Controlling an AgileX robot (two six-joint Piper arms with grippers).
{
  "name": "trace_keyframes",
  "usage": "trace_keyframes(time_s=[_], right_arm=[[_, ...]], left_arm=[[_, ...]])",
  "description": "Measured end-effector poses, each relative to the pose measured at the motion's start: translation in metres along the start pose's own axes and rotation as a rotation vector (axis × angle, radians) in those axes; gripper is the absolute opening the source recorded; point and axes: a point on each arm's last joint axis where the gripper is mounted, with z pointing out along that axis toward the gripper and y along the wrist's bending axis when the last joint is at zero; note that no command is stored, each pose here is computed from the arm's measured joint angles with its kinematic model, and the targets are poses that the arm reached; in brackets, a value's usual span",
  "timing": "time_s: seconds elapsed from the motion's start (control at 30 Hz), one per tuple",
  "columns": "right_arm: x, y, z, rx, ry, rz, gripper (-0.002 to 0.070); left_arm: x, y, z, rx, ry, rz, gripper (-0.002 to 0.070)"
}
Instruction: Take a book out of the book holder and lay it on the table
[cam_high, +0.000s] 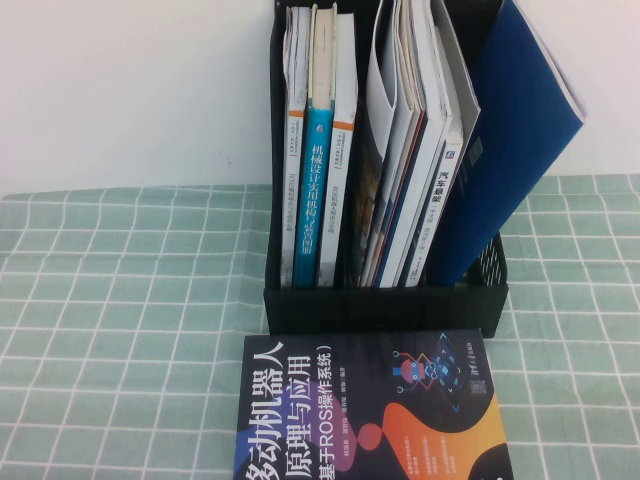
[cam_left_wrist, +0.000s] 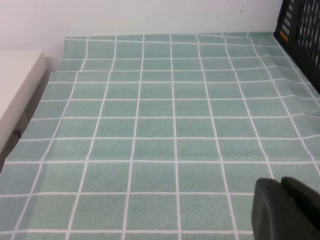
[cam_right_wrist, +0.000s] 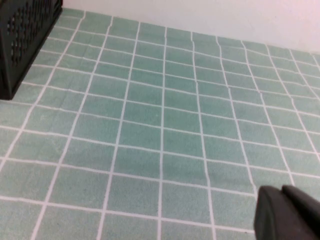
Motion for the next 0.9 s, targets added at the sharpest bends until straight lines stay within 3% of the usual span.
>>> trace_keyframes(time_s=[0.63,0.73,0.9], right_arm=[[-0.002,0.000,0.000,0.005,-0.030,0.000,-0.0002],[-0.010,-0.002,0.000,0.020,-0.114,0.000,-0.0002],[-0.026,-0.004,-0.004,0.051,-0.291,0.000,-0.0002]], left_arm=[[-0.002,0.000,0.000,0.001,-0.021,0.002,-0.0003],[-0.008,0.000,0.000,0.003,-0.098,0.002,-0.0003],[-0.035,-0.001,-0.007,0.015,-0.407,0.002,-0.0003]])
